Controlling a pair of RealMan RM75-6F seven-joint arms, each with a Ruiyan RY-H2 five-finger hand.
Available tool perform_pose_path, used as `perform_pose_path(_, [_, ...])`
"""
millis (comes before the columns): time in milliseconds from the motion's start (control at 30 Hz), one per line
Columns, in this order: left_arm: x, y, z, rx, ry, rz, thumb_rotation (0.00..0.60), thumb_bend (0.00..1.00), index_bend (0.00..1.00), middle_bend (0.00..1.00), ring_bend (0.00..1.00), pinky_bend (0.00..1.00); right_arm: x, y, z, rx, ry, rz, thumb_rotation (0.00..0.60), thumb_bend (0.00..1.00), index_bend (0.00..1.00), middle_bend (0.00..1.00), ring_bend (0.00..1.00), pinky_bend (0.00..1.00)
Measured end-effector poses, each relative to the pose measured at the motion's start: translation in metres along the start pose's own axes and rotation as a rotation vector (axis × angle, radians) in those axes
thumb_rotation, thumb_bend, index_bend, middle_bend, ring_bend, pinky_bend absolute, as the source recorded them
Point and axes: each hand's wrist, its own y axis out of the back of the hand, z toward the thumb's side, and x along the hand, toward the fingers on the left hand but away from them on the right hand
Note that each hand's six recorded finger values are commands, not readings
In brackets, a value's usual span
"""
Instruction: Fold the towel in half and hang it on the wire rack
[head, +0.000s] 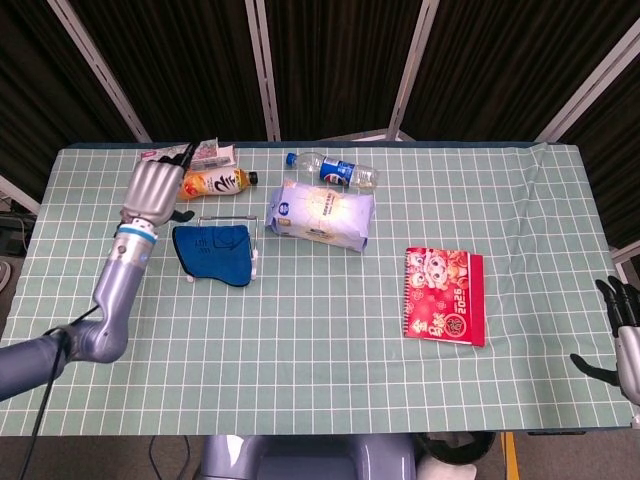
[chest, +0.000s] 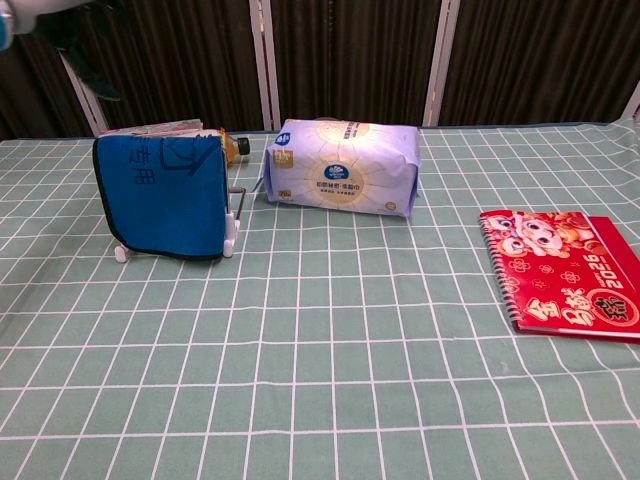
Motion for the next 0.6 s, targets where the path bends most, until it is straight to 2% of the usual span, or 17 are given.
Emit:
perform_pose_path(200, [-0.083,0.011,-0.041,-0.083,0.068,0.053,0.600,0.00,0.00,0.00,0.00,0.00,0.002,0.007,0.001,-0.026,0.036,-0.035,0.600,0.00,0.00,0.00,0.00,0.00])
perform_pose_path(333, [-0.136,0.013,-0.069,-0.080,0.103,0.087,0.600,0.00,0.00,0.00,0.00,0.00,0.003,0.010,0.002,-0.039,0.056,-0.049,0.600,0.00,0.00,0.00,0.00,0.00])
perform_pose_path(467, [-0.186,0.004,-0.084,-0.065,0.118,0.080,0.600,0.00,0.00,0.00,0.00,0.00,0.003,0.012,0.002,-0.042,0.067,-0.064,0.600,0.00,0.00,0.00,0.00,0.00])
perform_pose_path(600, [-0.227,-0.011,-0.093,-0.072,0.139,0.039,0.600,0.00,0.00,0.00,0.00,0.00,0.004,0.013,0.003,-0.043,0.075,-0.071,0.600,0.00,0.00,0.00,0.00,0.00])
